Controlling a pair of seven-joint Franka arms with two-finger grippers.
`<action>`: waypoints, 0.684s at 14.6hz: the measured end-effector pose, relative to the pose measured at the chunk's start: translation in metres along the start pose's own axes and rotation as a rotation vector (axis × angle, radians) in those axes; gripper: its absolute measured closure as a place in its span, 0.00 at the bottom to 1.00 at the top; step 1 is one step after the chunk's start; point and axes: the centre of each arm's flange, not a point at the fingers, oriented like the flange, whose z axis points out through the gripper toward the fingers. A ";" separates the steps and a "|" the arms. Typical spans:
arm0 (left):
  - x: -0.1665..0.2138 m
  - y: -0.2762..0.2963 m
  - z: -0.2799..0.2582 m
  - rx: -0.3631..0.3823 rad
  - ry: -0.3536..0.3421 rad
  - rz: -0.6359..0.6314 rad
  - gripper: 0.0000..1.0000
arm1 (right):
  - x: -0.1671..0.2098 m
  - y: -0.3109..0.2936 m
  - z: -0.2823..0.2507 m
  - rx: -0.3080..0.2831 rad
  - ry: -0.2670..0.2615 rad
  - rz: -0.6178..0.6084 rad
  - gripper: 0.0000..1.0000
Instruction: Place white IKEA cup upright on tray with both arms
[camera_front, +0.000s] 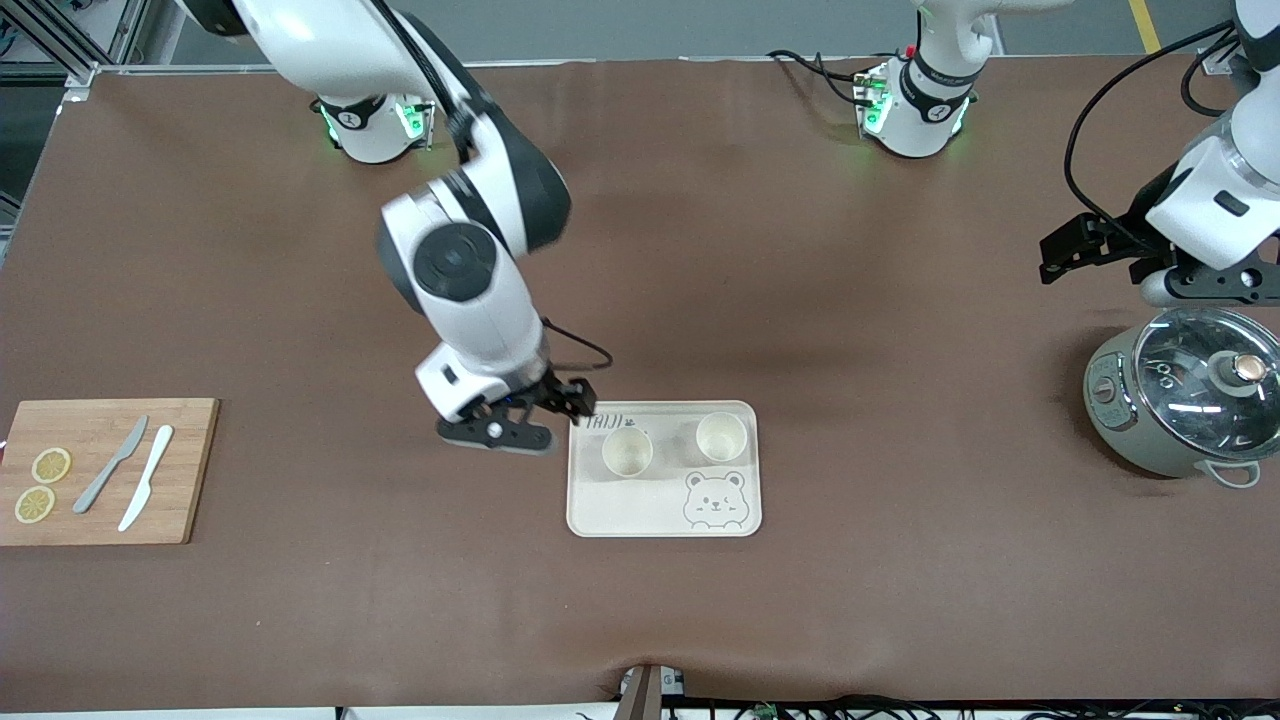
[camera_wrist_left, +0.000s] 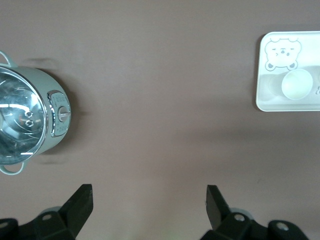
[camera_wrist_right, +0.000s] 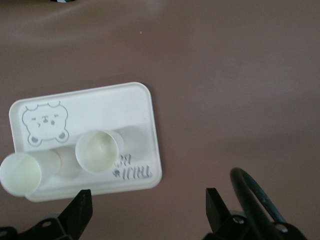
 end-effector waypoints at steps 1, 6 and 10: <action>-0.001 0.006 -0.002 -0.010 0.004 0.008 0.00 | -0.004 0.017 -0.035 -0.011 -0.015 -0.008 0.00; -0.001 0.010 -0.030 -0.043 0.065 0.010 0.00 | -0.043 0.094 -0.151 -0.017 -0.040 -0.032 0.00; -0.001 0.010 -0.028 -0.042 0.049 0.011 0.00 | -0.062 0.179 -0.180 -0.014 -0.041 -0.109 0.00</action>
